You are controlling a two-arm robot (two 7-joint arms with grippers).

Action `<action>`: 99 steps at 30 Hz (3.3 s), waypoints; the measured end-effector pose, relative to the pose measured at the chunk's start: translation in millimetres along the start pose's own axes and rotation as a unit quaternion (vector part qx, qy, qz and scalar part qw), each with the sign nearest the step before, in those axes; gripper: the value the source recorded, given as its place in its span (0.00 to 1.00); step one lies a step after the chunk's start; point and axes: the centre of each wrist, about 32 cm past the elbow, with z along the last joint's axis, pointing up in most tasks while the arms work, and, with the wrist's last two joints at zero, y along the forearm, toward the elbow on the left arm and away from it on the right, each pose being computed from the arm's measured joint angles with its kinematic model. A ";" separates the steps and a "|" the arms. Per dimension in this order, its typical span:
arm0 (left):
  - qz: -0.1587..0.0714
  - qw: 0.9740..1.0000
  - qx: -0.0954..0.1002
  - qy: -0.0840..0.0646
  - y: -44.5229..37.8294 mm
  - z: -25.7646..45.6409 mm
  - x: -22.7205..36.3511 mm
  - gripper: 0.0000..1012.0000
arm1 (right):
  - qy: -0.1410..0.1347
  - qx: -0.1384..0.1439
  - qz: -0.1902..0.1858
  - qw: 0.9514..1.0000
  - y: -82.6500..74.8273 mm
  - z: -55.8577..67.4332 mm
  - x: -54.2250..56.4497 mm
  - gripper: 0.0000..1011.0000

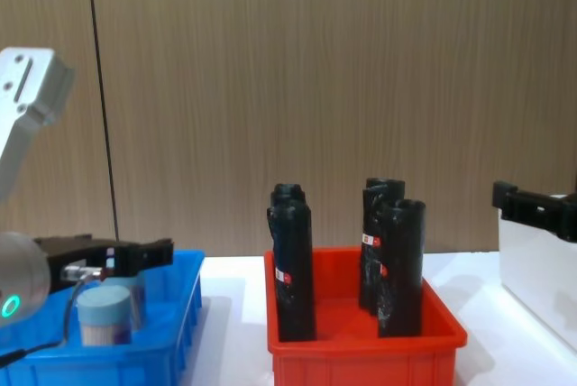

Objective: Pick the cotton swabs from the blue box and place them into the white box.

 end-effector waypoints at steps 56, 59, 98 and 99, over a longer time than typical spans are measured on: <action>-0.024 0.997 0.070 0.032 -53.3 -25.5 56.5 0.80 | 0.000 0.000 0.000 1.000 0.0 0.0 0.0 0.99; -0.027 0.997 0.070 0.030 -54.0 -25.2 56.5 0.72 | 0.000 0.000 0.000 1.000 0.0 0.0 0.0 0.99; -0.174 0.983 -0.047 -0.045 -38.0 63.3 14.9 0.66 | 0.000 0.000 0.000 1.000 0.0 0.0 0.0 0.99; -0.185 0.981 -0.048 -0.045 -38.8 66.1 12.8 0.66 | 0.000 0.000 0.000 1.000 0.0 0.0 0.0 0.99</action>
